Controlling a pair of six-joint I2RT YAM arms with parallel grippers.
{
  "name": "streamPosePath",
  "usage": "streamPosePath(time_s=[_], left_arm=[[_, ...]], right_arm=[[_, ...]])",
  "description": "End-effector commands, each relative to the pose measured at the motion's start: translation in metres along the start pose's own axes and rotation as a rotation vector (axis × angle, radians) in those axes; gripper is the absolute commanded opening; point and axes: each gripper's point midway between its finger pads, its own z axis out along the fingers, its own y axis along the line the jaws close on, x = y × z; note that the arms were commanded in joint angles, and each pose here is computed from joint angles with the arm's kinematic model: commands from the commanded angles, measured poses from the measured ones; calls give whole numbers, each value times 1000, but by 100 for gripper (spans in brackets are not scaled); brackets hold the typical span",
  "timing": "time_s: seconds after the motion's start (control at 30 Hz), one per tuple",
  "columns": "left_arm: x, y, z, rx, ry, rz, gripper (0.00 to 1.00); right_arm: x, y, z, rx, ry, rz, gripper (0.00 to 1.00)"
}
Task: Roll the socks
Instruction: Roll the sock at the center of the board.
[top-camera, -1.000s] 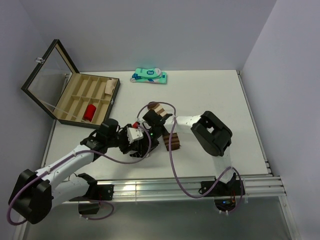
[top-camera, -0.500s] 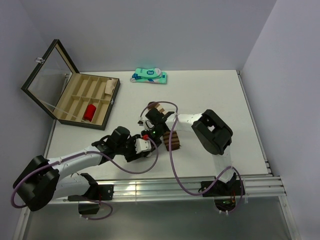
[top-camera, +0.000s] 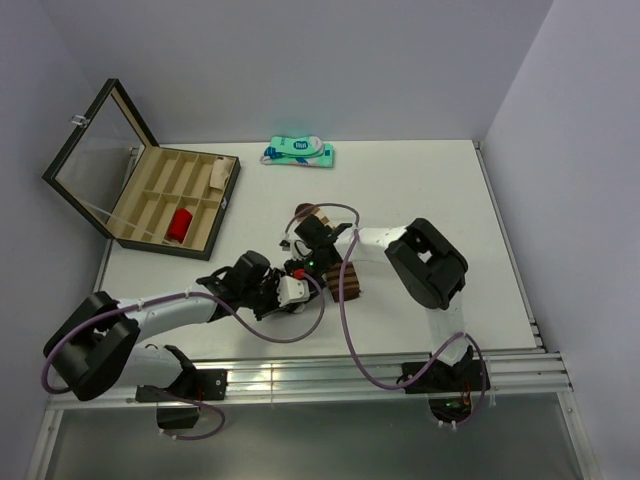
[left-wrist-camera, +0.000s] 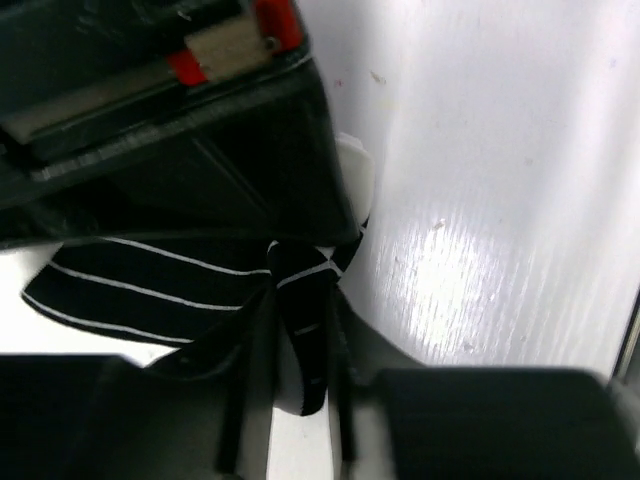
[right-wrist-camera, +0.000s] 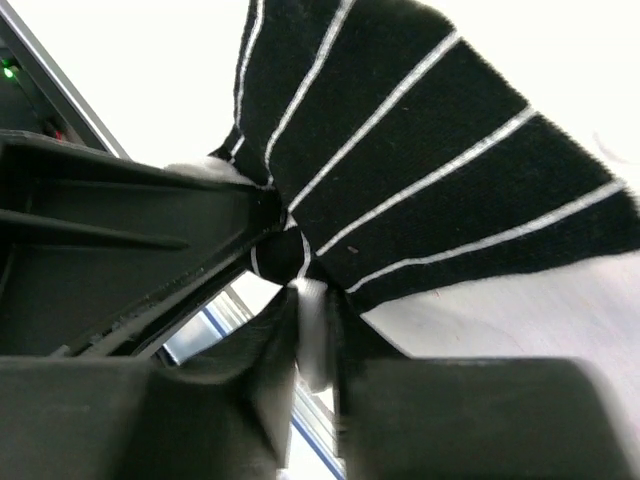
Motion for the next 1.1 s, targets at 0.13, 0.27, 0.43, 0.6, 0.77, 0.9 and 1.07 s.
streamPosePath(time_s=[0.13, 0.27, 0.43, 0.6, 0.77, 0.9, 1.07], left_arm=[[-16, -10, 8, 137, 20, -49, 8], [-17, -19, 9, 230, 50, -91, 1], [-12, -24, 5, 366, 75, -176, 0], [-5, -18, 0, 428, 119, -252, 0], [-10, -21, -5, 559, 160, -326, 0], [0, -21, -9, 659, 224, -406, 0], [7, -30, -15, 825, 306, -489, 0]], right_arm=[[-9, -6, -21, 54, -135, 39, 42], [-14, -11, -42, 89, -269, 85, 49], [-27, -18, -89, 137, -522, 176, 55], [-25, -42, -123, 242, -696, 249, 56], [-19, -37, -156, 250, -868, 198, 56], [-11, -28, -170, 221, -955, 103, 56], [-4, -9, -174, 341, -1049, -82, 56]])
